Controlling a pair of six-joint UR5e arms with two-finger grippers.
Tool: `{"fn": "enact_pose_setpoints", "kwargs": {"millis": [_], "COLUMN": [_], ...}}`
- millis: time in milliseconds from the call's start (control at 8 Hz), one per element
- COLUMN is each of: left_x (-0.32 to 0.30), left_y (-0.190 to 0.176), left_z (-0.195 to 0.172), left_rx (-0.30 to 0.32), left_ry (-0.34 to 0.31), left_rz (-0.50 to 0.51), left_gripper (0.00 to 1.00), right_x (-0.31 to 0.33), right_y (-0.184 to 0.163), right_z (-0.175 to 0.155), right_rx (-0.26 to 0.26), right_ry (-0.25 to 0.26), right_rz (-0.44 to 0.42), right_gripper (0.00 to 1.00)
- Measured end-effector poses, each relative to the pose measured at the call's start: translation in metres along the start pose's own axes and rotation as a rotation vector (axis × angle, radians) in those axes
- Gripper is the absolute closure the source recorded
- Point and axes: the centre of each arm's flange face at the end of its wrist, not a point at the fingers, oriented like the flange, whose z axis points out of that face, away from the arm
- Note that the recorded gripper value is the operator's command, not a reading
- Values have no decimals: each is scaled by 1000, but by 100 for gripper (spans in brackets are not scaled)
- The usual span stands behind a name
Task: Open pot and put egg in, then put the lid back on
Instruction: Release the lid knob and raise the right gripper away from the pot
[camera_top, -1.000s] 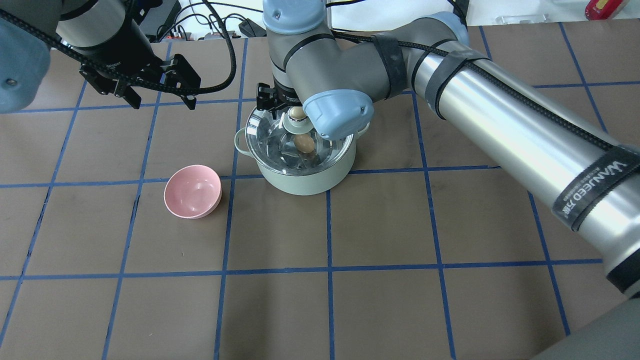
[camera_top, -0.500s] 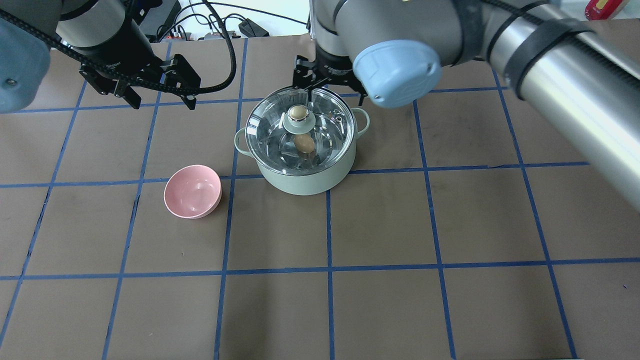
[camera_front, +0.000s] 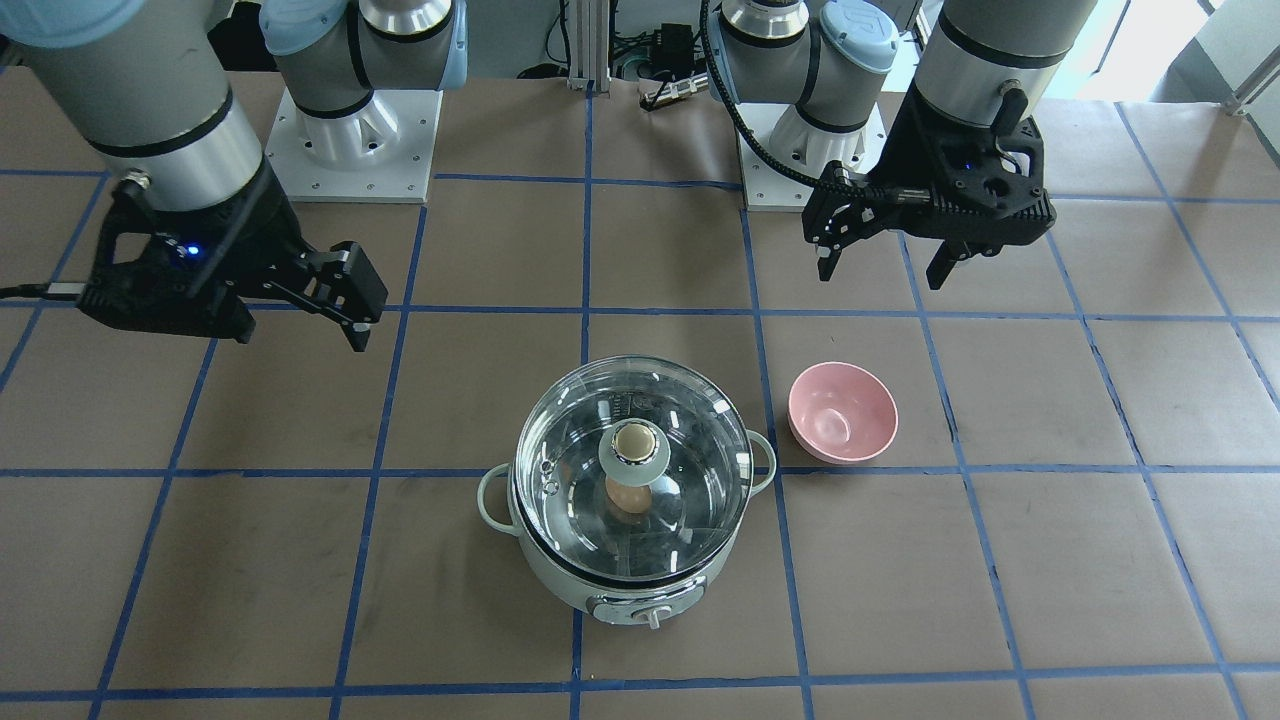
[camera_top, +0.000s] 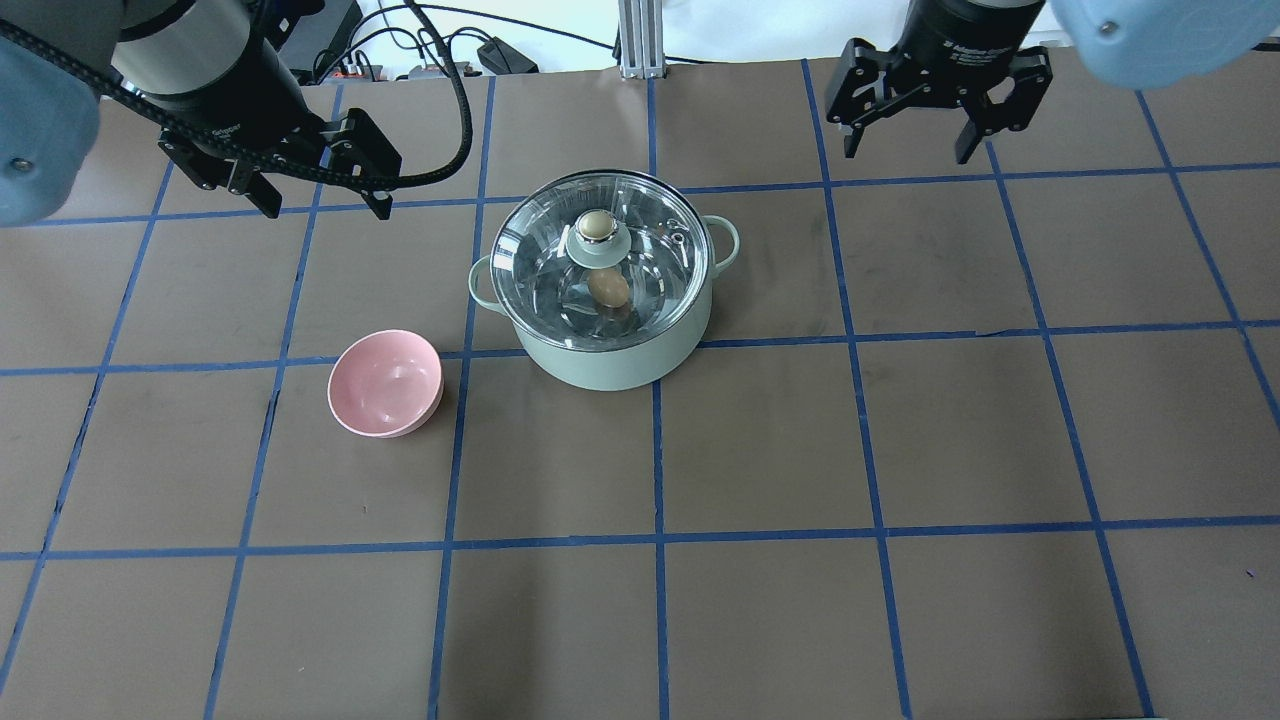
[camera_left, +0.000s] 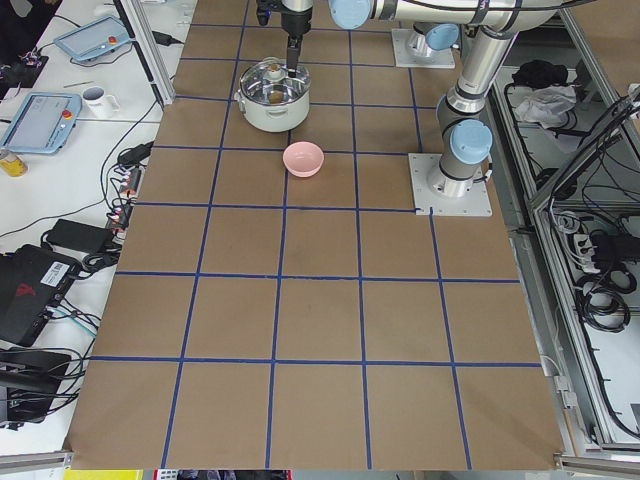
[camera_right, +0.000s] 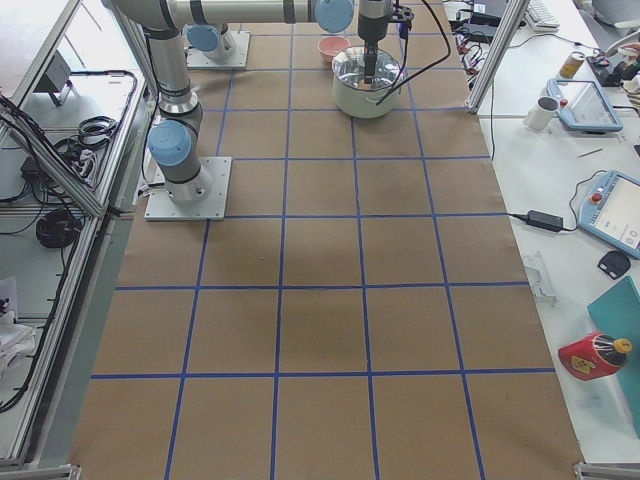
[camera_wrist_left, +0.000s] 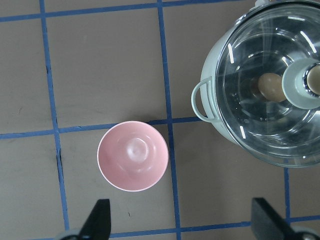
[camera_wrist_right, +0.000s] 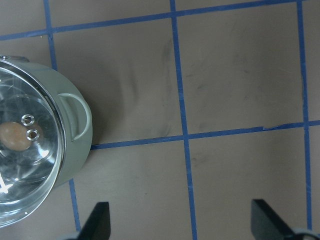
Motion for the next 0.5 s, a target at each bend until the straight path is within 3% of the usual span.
{"fn": "enact_pose_setpoints", "kwargs": {"millis": [500], "left_x": [0], "left_y": [0], "left_z": [0], "left_rx": [0], "left_ry": [0], "left_rz": [0], "left_gripper": [0], "right_x": [22], "right_y": [10], "right_z": [-4], "right_rx": [-40], "right_ry": [10], "right_rz": [13], "right_gripper": [0]}}
